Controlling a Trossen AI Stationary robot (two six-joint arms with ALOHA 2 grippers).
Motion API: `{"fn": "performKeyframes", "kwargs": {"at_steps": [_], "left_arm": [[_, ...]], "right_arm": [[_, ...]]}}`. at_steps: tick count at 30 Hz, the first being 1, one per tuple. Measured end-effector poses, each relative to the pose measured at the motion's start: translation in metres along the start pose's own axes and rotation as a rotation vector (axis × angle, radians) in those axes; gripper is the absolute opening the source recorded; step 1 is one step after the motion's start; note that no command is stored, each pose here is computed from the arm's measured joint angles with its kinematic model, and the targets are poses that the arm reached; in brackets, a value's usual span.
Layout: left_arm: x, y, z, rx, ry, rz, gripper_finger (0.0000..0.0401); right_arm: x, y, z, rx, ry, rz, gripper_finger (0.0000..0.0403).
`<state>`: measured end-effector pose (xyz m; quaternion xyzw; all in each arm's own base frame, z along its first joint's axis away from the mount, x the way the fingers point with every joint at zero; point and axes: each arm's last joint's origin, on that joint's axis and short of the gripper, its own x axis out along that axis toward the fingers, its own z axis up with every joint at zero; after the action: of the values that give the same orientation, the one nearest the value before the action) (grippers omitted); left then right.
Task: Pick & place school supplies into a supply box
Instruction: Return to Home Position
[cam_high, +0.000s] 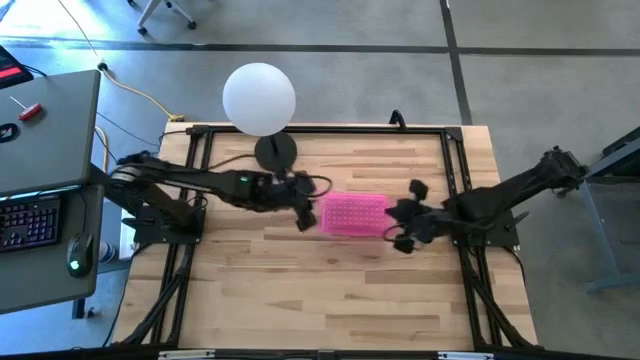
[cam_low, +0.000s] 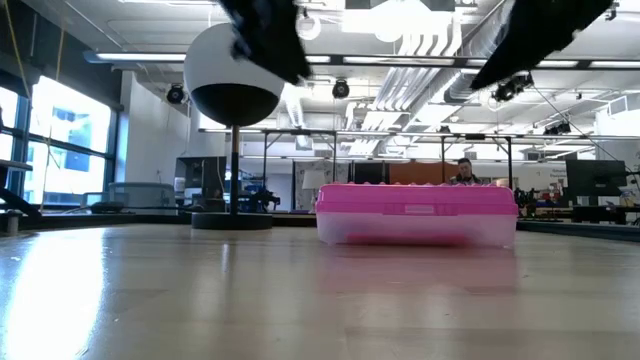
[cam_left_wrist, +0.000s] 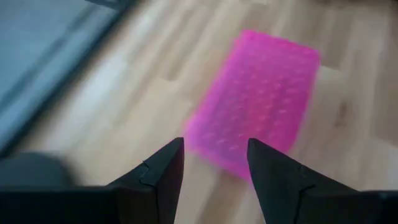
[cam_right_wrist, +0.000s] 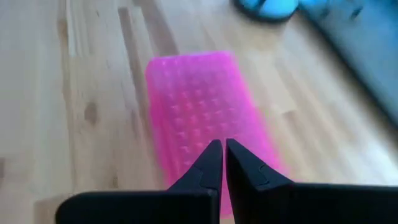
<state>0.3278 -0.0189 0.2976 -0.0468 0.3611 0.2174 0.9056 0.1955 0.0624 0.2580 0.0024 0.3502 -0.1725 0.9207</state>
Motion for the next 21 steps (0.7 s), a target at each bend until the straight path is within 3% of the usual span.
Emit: {"fn": "performKeyframes", "kwargs": {"at_steps": [3, 7, 10, 15, 18, 21], "left_arm": [[-0.037, 0.014, -0.012, 0.042, 0.054, 0.138, 0.0207], [-0.089, 0.030, -0.041, 0.093, 0.130, 0.285, 0.0207], [-0.116, 0.037, -0.068, 0.155, 0.130, 0.295, 0.0207], [-0.138, 0.047, -0.116, 0.122, -0.002, 0.055, 0.0207], [-0.133, 0.051, -0.143, 0.073, -0.186, -0.129, 0.0207], [-0.123, 0.056, -0.167, 0.102, -0.342, -0.302, 0.0207]], "right_arm": [[-0.029, -0.010, -0.003, -0.035, -0.059, -0.013, 0.0000], [-0.060, -0.030, -0.020, 0.022, -0.152, -0.011, 0.0000], [-0.068, -0.039, -0.037, 0.025, -0.236, 0.028, 0.0000], [-0.056, -0.037, -0.061, -0.008, -0.369, 0.217, 0.0000], [-0.046, -0.029, -0.073, -0.126, -0.513, 0.377, 0.0000], [-0.038, -0.025, -0.086, -0.290, -0.670, 0.514, 0.0000]]}}
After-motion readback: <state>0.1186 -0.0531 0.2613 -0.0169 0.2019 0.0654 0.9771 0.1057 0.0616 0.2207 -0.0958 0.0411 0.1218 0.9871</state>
